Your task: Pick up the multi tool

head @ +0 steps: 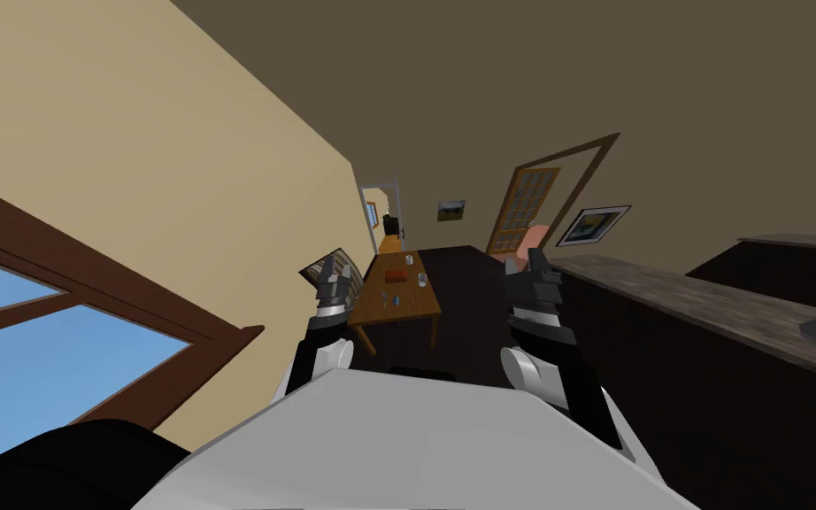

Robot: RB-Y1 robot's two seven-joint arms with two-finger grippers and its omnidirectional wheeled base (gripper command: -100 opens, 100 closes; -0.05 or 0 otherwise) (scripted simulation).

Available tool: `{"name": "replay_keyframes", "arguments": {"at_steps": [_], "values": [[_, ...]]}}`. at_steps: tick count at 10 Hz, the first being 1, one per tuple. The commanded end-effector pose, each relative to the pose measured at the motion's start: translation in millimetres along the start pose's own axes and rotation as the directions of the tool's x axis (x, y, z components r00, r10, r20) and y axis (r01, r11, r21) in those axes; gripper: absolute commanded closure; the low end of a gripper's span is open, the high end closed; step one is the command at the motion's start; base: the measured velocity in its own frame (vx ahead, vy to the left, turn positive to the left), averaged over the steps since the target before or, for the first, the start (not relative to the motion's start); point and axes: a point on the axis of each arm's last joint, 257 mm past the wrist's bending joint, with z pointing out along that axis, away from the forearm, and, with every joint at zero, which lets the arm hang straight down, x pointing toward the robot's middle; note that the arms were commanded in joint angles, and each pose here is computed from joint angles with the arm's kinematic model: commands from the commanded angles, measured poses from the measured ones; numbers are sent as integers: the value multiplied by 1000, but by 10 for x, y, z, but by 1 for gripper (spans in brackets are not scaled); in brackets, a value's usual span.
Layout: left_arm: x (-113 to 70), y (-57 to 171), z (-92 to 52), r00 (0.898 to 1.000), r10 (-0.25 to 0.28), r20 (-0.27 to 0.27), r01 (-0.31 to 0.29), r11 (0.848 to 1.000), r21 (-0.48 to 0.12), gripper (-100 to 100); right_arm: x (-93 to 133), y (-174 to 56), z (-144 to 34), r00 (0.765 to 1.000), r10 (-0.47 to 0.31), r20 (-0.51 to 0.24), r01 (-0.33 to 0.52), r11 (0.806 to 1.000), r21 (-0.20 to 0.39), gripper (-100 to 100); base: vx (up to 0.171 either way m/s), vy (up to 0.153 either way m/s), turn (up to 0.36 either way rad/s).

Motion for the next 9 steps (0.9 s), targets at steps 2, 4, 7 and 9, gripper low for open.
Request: {"name": "replay_keyframes", "arguments": {"at_steps": [2,4,7,9], "values": [[32,188,-50,999,30,-43,-33,998,-49,-100,0,0,0,1000,0,0,0,1000,0,0,-16,-12,-74],[39,389,-111,995,57,-76,-65,993,-101,-100,0,0,0,1000,0,0,0,1000,0,0,-17,-17,-84],[2,795,-263,986,103,-129,-129,970,-207,-100,0,0,0,1000,0,0,0,1000,0,0,-21,-22,-129],[-63,1112,-410,977,136,-166,-181,940,-290,-100,0,0,0,1000,0,0,0,1000,0,0,-18,-24,-146]]}}
